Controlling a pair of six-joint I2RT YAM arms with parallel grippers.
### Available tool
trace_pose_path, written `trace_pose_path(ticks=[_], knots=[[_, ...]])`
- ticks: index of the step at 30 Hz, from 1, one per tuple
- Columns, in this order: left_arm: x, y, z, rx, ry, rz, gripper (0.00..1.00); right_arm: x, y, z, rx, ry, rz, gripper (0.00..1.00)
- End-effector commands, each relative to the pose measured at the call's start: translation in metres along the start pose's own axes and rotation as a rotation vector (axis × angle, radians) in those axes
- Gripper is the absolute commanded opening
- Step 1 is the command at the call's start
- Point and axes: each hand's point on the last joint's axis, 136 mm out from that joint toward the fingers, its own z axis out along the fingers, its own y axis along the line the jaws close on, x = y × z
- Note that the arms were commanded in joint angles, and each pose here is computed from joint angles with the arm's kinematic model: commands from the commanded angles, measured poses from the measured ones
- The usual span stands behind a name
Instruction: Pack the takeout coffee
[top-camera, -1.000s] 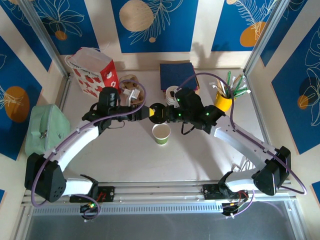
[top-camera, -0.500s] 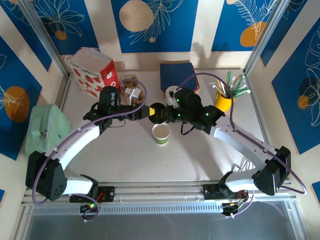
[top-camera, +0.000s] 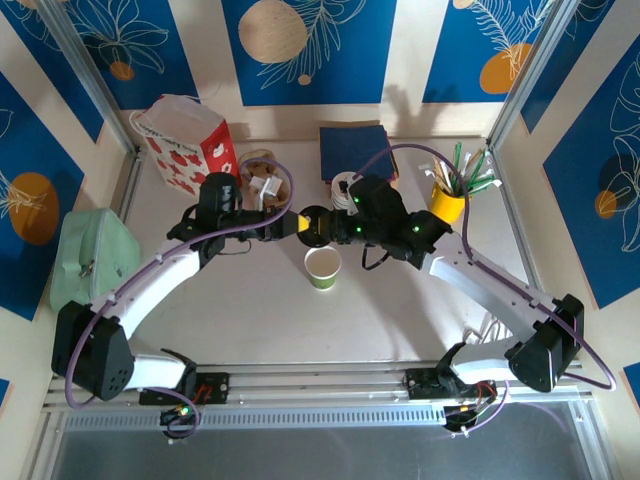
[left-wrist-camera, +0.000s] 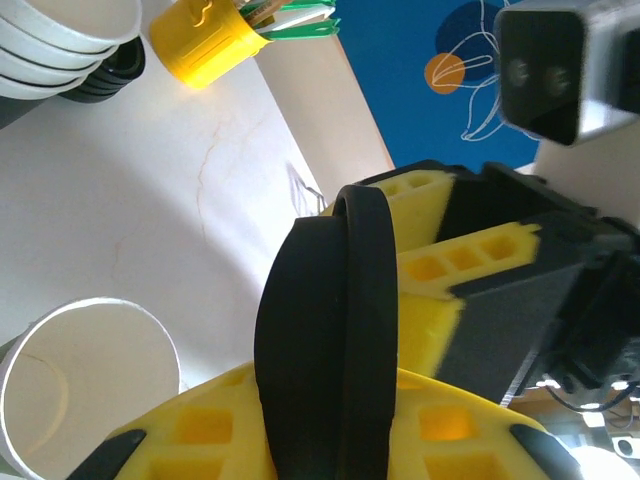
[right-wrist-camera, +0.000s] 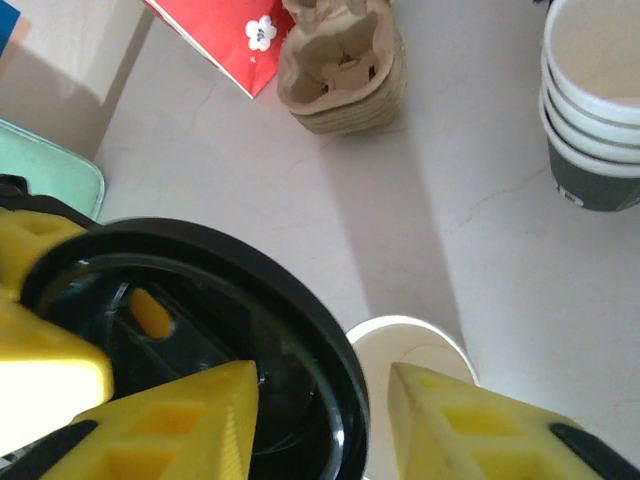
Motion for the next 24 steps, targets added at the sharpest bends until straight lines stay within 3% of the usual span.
trace_pose_path(ticks=[1,5,12,19,24], knots=[[-0.006,-0.001,0.000,-0.014,-0.004,-0.016,0.13,-0.037,0.015,-0.034,-0.030,-0.129,-0.051,0.46],[-0.013,0.001,-0.004,-0.018,-0.028,-0.052,0.13,-0.055,0.015,-0.051,-0.026,-0.217,-0.109,0.55],[-0.018,0.012,-0.008,0.000,-0.046,-0.192,0.13,-0.062,0.023,-0.076,-0.114,-0.368,-0.332,0.57],[-0.028,0.019,-0.019,-0.012,-0.095,-0.333,0.12,-0.039,0.021,-0.083,-0.157,-0.517,-0.686,0.55],[-0.029,0.015,-0.025,-0.011,-0.115,-0.382,0.12,0.010,0.031,-0.076,-0.273,-0.532,-1.047,0.57]])
